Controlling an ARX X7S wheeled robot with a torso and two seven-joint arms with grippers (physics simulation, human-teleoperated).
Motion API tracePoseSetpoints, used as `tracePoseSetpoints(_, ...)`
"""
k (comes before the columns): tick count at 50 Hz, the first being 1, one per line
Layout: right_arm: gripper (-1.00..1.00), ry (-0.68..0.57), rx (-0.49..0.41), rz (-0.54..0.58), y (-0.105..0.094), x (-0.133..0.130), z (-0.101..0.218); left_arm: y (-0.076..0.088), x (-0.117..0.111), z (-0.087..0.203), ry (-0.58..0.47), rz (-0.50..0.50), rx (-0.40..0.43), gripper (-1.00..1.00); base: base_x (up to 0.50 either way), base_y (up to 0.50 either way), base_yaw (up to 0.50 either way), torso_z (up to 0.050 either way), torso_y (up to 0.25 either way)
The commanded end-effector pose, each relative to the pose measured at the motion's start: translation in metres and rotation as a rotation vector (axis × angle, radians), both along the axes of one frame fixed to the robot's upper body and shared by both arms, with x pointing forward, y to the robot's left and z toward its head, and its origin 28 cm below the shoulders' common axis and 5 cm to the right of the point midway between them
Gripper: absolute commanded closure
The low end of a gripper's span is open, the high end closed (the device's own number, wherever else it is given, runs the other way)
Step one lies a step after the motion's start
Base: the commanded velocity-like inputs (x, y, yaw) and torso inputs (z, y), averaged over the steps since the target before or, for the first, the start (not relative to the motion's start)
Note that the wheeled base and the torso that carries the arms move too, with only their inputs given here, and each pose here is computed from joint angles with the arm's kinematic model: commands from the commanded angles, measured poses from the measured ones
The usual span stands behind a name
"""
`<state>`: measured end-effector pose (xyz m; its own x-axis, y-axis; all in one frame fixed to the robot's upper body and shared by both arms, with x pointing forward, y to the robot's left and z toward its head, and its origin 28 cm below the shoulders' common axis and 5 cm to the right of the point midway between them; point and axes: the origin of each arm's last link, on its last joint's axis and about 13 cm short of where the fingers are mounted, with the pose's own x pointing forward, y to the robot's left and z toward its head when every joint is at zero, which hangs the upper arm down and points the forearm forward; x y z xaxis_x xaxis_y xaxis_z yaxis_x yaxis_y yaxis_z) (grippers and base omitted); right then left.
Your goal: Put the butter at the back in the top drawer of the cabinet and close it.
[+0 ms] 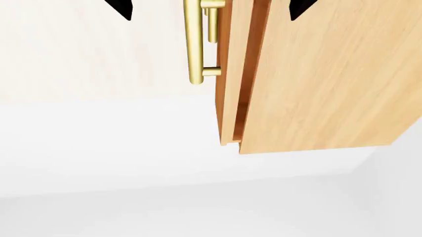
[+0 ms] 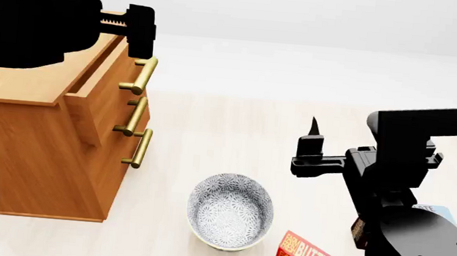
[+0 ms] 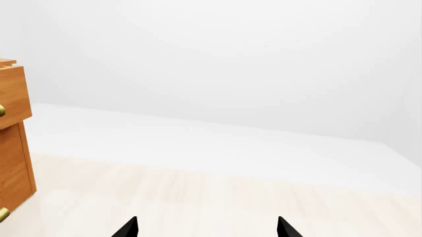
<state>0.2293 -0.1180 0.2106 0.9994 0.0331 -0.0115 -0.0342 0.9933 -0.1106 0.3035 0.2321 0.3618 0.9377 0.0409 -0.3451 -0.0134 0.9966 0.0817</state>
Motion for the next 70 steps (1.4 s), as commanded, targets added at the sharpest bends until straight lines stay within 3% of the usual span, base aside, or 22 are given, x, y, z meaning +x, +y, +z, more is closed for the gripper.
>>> tracePoseSetpoints(1, -1.00, -0.002, 0.000, -0.001, -0.001, -0.001, 0.002, -0.001, 0.006, 0.015, 0.094, 0.015, -0.010, -1.00, 0.00, 0.00, 0.00, 0.000, 0.000)
tracePoseSetpoints(30, -1.00, 0.003, -0.004, -0.003, -0.001, -0.001, 0.002, -0.004, 0.029, 0.016, 0.274, 0.023, 0.000, -1.00, 0.00, 0.00, 0.00, 0.000, 0.000)
tracePoseSetpoints(70, -1.00, 0.002, -0.001, 0.003, -0.002, -0.003, 0.002, -0.010, 0.048, 0.000, 0.344, 0.056, 0.039, -1.00, 0.00, 0.00, 0.00, 0.000, 0.000)
